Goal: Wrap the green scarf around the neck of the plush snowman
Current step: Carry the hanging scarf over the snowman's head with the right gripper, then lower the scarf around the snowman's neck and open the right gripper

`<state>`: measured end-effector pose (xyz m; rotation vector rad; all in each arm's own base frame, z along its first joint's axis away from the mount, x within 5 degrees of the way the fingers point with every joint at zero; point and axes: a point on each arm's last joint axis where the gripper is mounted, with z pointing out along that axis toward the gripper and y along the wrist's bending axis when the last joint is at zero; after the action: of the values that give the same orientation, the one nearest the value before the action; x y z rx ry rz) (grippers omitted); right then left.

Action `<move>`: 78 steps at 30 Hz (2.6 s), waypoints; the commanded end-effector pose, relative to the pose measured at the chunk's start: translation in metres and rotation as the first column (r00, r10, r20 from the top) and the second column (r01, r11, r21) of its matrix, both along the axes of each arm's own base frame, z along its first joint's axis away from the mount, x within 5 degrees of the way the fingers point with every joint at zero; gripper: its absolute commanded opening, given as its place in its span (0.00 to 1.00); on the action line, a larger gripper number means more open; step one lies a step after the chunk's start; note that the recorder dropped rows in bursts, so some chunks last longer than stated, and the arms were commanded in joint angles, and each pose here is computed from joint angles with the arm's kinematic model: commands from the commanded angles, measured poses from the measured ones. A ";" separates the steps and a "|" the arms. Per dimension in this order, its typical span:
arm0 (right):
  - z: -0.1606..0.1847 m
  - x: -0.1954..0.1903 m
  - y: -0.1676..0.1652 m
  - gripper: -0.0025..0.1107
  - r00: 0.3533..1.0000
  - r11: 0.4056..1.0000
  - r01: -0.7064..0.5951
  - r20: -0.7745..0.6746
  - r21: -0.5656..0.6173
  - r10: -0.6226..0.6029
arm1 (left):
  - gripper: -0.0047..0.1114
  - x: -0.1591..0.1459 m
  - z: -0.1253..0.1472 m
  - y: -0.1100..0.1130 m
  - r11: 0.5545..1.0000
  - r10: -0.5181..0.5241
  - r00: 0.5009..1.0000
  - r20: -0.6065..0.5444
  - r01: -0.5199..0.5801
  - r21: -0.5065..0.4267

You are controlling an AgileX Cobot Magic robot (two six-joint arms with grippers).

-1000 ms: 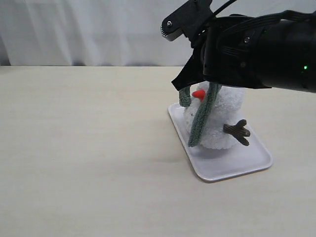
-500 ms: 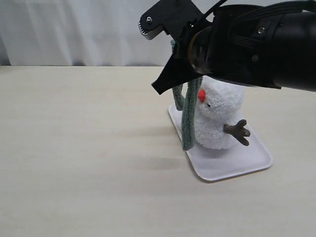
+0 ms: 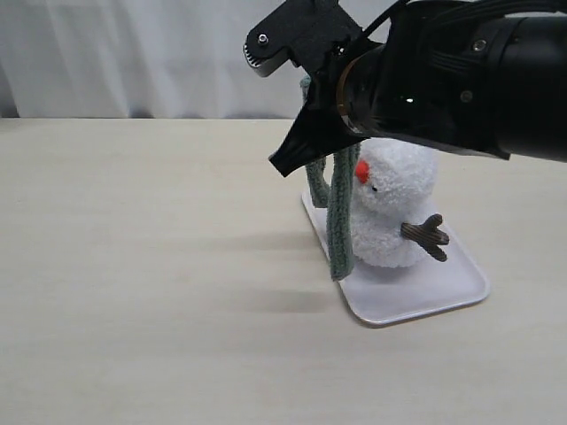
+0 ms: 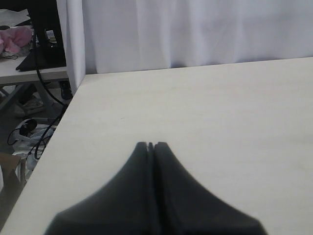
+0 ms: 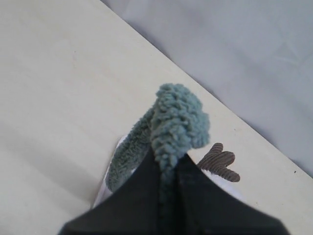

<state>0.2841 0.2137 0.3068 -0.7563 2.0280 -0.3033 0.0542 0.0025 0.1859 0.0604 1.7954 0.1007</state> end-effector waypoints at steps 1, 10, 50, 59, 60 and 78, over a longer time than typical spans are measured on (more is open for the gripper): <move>-0.005 0.002 0.001 0.06 1.000 1.000 -0.003 -0.012 -0.014 0.003 | 0.04 0.000 0.000 0.000 1.000 0.000 1.000 0.008 0.000 -0.003; -0.029 0.015 0.004 0.06 1.000 0.982 0.007 0.002 -0.188 -0.007 | 0.04 0.000 0.000 0.000 1.000 0.000 1.000 0.008 0.000 -0.003; -0.060 0.053 -0.102 0.06 0.900 0.890 0.403 -0.086 -0.212 -0.428 | 0.04 0.000 0.000 0.000 1.000 0.001 1.000 0.008 -0.001 -0.001; -0.069 0.055 -0.101 0.06 0.897 0.890 0.398 -0.109 -0.224 -0.428 | 0.04 0.000 0.000 0.000 1.000 0.001 1.000 0.008 -0.001 -0.001; -0.071 0.055 -0.101 0.06 0.896 0.888 0.397 -0.114 -0.231 -0.430 | 0.04 0.000 0.000 0.000 1.000 0.001 1.000 0.008 -0.001 -0.001; -0.083 0.061 -0.096 0.26 0.907 0.898 0.363 -0.125 -0.250 -0.402 | 0.04 0.000 0.000 0.000 1.000 0.000 1.000 0.008 0.000 -0.003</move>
<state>0.3447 0.1182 0.2233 -0.5216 2.3332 -0.7405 0.0542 0.0025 0.1859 0.0604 1.7954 0.1007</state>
